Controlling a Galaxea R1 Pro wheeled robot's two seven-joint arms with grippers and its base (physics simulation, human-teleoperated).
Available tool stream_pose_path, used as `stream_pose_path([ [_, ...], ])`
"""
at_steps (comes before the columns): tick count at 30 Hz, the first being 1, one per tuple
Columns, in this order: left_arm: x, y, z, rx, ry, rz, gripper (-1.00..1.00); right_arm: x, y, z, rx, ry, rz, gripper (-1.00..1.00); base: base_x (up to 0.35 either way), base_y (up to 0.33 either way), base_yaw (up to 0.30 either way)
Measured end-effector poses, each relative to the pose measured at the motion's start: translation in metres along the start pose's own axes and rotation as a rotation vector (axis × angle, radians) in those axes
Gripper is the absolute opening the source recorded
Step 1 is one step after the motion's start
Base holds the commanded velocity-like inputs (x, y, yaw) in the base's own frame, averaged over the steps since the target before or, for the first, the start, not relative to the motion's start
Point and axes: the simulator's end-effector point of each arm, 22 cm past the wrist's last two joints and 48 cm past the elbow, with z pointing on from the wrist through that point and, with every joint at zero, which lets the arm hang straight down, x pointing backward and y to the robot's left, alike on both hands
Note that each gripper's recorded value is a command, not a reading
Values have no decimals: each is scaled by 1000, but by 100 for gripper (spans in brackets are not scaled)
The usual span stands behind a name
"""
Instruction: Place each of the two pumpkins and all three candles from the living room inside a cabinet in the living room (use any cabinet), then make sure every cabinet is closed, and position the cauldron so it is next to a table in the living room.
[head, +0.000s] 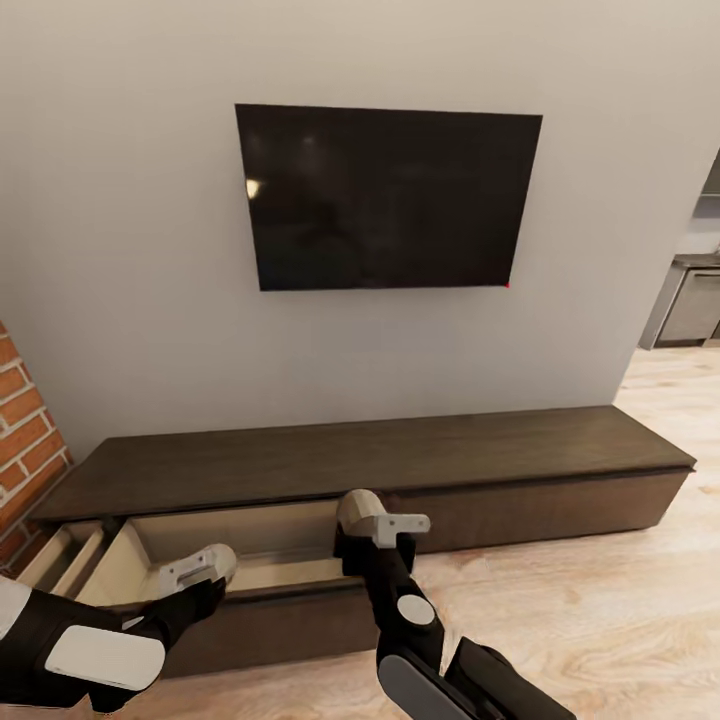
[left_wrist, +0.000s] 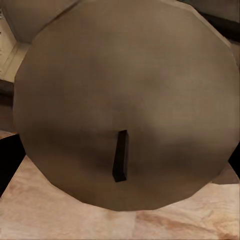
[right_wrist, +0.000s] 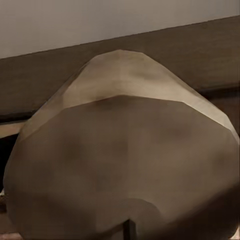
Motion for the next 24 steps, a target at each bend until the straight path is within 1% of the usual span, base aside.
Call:
stream_pose_path([
  [1,-3,-5,0,10,-5,-3,-100,9,24,2,-17,46,-11,-100,224,233,0],
  [2,-5,-9,0,17,-6,-7,-100,7,43,0,-38,52,-12,-100,231,226,0],
  [3,-6,-11,1,17,-7,-16,-100,9,48,2,-36,61,-24,-100,244,215,0],
  [5,-19,-22,5,27,-12,-27,-100,8,63,9,-25,68,-55,-100,254,206,0],
  [6,-24,-25,9,23,-1,-27,-100,5,68,14,-18,64,-67,-100,260,201,0],
  [7,-30,-27,15,17,18,-15,-100,0,71,18,-11,60,-79,-100,262,199,0],
  [9,-48,-28,28,-4,58,4,-100,-10,62,30,19,46,-109,-100,255,197,0],
  [10,-67,-25,42,-34,146,18,-100,-24,47,44,56,43,-98,-100,246,195,0],
  [11,-99,1,57,-100,98,14,-100,-30,38,49,76,39,-94,-100,245,189,0],
  [12,-112,26,66,-159,100,-4,-100,-29,35,54,70,51,-75,-100,243,135,0],
  [13,-116,35,69,-182,118,-1,-100,-20,15,69,84,107,-59,-100,243,115,0],
  [14,-114,37,70,-185,131,-1,-100,-9,9,74,89,149,-64,-100,243,100,0],
  [16,-111,45,71,-204,169,20,-100,-5,9,77,71,174,-80,-100,239,87,0],
  [17,-110,54,73,-225,213,39,-100,-4,9,79,65,186,-90,-100,218,80,0],
  [18,-111,57,74,-236,239,47,-100,-1,8,81,63,201,-94,-100,198,78,0],
  [19,-112,56,75,-239,262,45,-100,3,7,83,62,222,-93,-100,173,71,0],
  [21,-114,51,77,-238,294,33,-100,21,5,86,56,292,-72,-100,106,41,0],
  [24,-114,45,77,-232,315,29,-100,50,8,85,29,407,-25,-100,35,13,0],
])
